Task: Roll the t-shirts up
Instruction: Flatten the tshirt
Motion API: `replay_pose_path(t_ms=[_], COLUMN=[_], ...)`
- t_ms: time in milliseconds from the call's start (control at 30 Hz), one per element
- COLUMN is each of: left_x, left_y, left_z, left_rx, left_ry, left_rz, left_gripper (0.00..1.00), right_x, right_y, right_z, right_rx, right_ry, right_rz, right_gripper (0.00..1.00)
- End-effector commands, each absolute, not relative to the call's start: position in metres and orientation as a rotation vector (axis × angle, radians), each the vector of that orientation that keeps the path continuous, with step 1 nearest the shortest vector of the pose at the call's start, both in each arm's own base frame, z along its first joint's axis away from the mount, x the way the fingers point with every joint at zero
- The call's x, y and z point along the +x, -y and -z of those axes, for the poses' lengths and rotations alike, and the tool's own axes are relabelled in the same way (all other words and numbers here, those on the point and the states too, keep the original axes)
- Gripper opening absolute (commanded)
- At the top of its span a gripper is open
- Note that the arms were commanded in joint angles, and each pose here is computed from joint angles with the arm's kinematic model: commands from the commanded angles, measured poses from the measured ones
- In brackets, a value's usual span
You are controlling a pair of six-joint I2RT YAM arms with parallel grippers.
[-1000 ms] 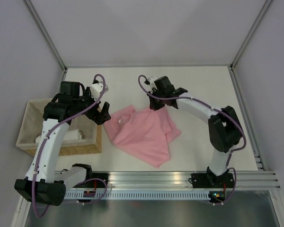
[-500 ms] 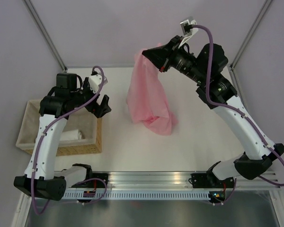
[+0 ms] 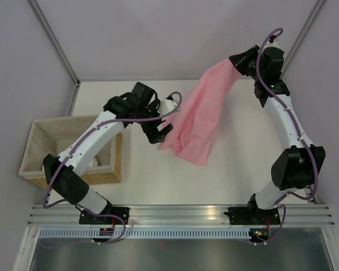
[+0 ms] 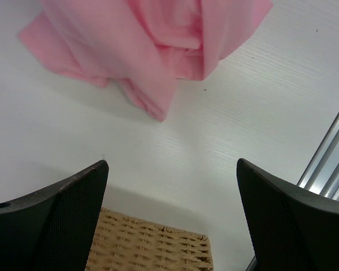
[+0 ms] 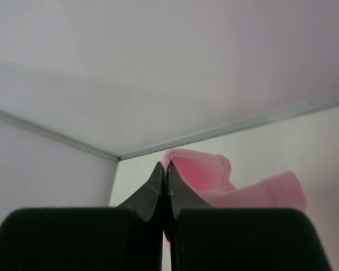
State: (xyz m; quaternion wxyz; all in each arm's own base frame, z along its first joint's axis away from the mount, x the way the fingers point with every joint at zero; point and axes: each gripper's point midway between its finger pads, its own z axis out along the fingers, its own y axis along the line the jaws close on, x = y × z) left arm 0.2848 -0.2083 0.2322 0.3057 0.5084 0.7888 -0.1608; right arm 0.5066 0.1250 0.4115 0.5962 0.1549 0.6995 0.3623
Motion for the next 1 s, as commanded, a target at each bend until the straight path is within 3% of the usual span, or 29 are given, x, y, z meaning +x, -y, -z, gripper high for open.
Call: replay_pose_path(t_ms=[0, 133, 267, 433, 533, 567, 633, 700, 967], left_x=[0.282, 0.274, 0.277, 0.301, 0.299, 0.299, 0.304, 0.31, 0.308], left_y=[0.262, 0.327, 0.376, 0.376, 0.372, 0.37, 0.363, 0.352, 0.265], left_z=[-0.213, -0.166, -0.112, -0.051, -0.032, -0.032, -0.047, -0.068, -0.256], left_rx=[1.569, 1.729, 1.8, 1.786, 1.798, 1.791, 1.739, 1.674, 1.396], left_ry=[-1.994, -1.981, -1.963, -2.033, -2.069, -2.073, -2.076, -2.082, -1.821], left_rz=[0.378, 0.429, 0.364, 0.203, 0.192, 0.177, 0.138, 0.144, 0.056], left_gripper=[0.97, 0.94, 1.0, 0.98, 0.7, 0.41, 0.04, 0.02, 0.02], right_x=[0.517, 0.514, 0.502, 0.483, 0.471, 0.467, 0.455, 0.443, 0.351], right_y=[-0.073, -0.038, -0.031, -0.026, -0.021, -0.02, -0.015, -0.01, 0.001], right_z=[-0.354, -0.266, -0.218, -0.19, -0.19, -0.193, -0.206, -0.239, -0.357], right_rx=[0.553, 0.663, 0.691, 0.672, 0.669, 0.664, 0.643, 0.604, 0.525], right_ry=[-1.665, -1.777, -1.847, -1.91, -1.908, -1.904, -1.893, -1.832, -1.597], right_rz=[-0.771, -0.701, -0.655, -0.592, -0.552, -0.547, -0.512, -0.482, -0.39], right_gripper=[0.0, 0.0, 0.0, 0.0, 0.0, 0.0, 0.0, 0.0, 0.0])
